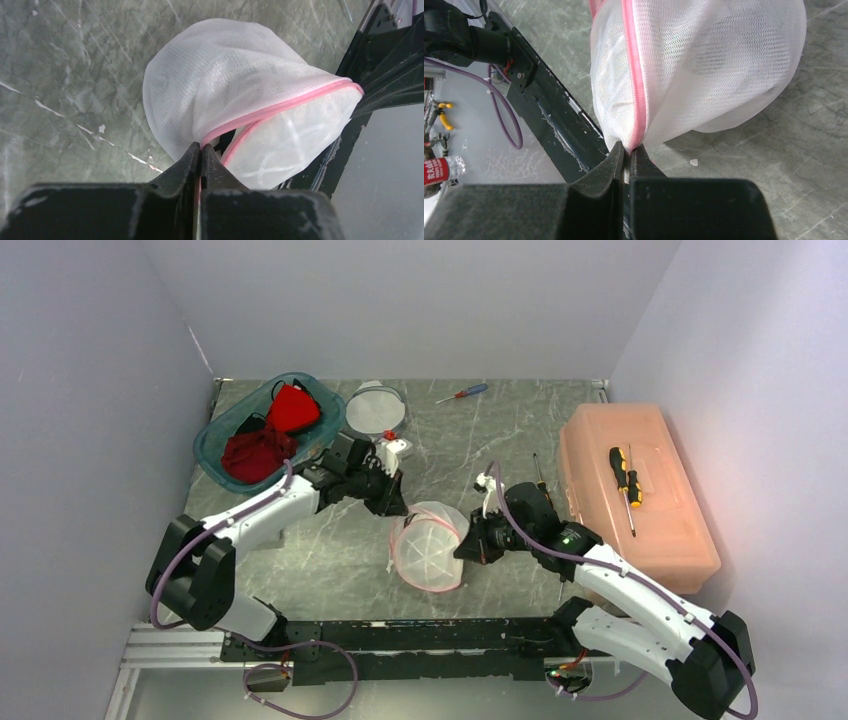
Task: Unzip the laundry bag and remove the bra
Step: Open the laundry bag at the center of the board.
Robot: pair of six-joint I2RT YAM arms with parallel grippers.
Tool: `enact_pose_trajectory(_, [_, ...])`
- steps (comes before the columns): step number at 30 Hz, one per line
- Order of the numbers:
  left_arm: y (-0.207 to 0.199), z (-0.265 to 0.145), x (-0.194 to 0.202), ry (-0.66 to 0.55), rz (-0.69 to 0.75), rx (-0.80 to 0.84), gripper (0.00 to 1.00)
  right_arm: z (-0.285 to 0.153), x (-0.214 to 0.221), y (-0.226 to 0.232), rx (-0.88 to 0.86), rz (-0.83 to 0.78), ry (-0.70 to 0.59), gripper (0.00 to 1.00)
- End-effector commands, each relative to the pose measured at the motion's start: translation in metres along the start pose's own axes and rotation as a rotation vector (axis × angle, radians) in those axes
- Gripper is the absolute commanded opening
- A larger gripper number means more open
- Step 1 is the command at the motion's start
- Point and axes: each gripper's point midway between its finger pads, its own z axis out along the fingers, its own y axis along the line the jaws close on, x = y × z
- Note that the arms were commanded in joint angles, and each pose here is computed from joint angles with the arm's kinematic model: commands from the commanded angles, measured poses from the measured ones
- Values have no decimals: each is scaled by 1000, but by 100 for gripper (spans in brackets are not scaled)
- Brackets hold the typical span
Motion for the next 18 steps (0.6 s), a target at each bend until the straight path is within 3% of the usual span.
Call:
enact_pose_trajectory(1, [-19,-17,-28,-133,23,12,3,-8,-35,11,-3,-31,-114,0])
enact_pose_trajectory(6, [-46,-51,-38,-292,-70,-32,3,-18,-75,17,28,-28,-250,0])
enact_pose_trajectory(9, [-60,-79,-53,-450,-163,-46,3,-31,-110,28,33,-36,-322,0])
enact_pose_trajectory(13, [-69,-105,-66,-616,-361,-37,3,-39,-146,42,15,-33,-329,0])
enact_pose_trajectory(18, [-65,-113,-64,-716,-651,-21,3,-40,-174,49,52,-92,-230,0])
